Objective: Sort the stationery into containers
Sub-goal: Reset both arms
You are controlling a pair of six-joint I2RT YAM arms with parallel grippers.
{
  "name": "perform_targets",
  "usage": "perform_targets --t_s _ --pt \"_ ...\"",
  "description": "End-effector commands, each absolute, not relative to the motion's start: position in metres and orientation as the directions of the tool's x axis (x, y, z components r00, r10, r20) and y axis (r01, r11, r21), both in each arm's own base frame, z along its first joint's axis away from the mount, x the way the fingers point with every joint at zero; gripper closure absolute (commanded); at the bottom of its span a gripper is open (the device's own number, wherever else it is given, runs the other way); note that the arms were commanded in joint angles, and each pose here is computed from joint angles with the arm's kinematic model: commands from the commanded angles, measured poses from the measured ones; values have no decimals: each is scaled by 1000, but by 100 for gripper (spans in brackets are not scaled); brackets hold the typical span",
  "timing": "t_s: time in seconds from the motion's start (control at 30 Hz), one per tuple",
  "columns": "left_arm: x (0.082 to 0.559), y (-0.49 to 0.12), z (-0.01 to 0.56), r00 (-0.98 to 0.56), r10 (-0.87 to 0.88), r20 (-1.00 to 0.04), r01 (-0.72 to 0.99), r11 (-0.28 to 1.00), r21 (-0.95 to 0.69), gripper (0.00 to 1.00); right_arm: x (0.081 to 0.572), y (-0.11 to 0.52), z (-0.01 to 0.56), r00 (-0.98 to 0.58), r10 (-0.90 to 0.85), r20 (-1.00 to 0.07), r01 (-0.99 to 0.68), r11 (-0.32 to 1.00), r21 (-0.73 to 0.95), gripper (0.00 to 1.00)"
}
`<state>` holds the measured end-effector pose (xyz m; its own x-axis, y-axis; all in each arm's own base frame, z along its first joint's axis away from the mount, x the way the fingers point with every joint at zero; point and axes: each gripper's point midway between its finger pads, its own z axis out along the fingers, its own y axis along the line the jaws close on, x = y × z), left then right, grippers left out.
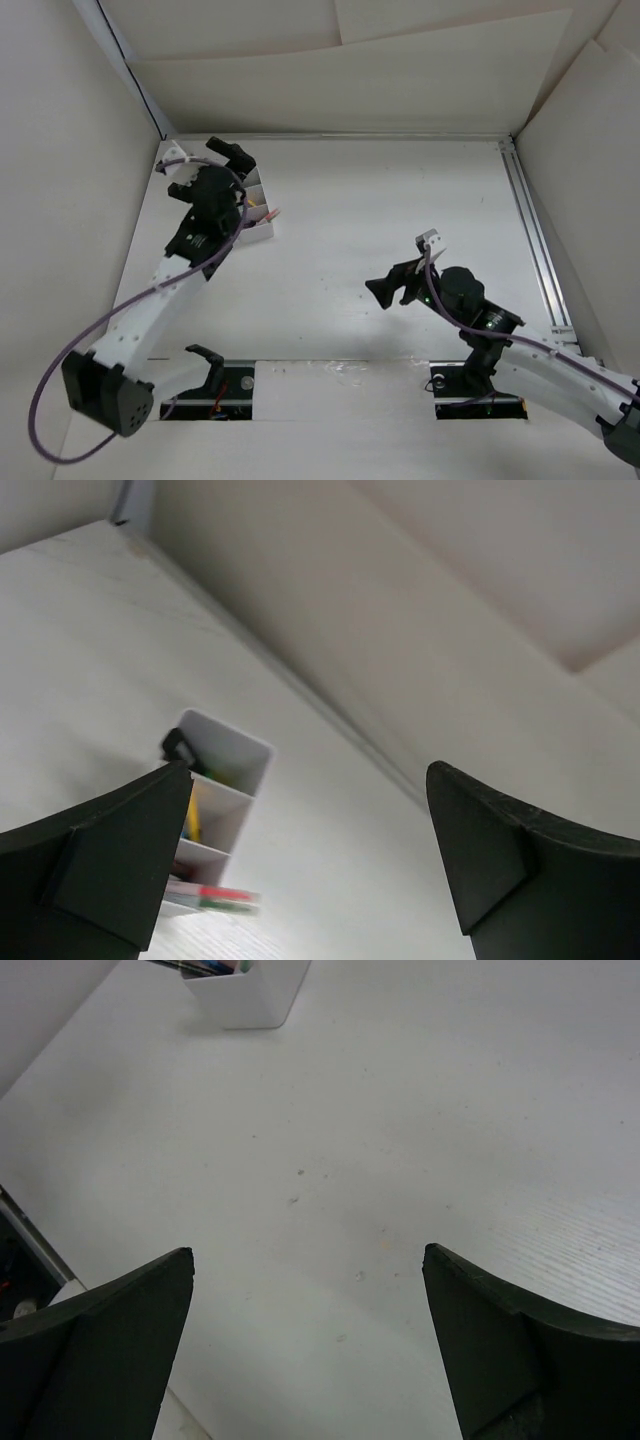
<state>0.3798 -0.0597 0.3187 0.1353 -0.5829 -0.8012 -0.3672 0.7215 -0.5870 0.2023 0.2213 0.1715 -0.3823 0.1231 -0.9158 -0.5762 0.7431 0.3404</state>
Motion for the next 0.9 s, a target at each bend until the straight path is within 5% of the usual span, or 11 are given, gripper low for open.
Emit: perform_targets --t_s 0.0,0.17,0.33,0.63,0.87 --pt "358 -84 334 39 -644 -764 -191 746 -638 0 207 212 206 -332 174 -927 -546 766 339 0" --pt "305 -126 272 -286 -604 -744 -6 778 -629 0 197 194 215 -329 175 -928 -523 784 333 0" --pt "257 -139 231 -438 -542 -717 90 767 -635 0 187 167 223 -338 205 -918 -456 818 351 0" --pt "210 -148 284 -390 -535 -749 342 671 -658 0 169 155 228 -355 217 -909 -470 799 374 0" --pt "200 -137 292 -349 -541 -765 346 685 -642 0 167 157 233 -365 243 -899 -470 785 403 0"
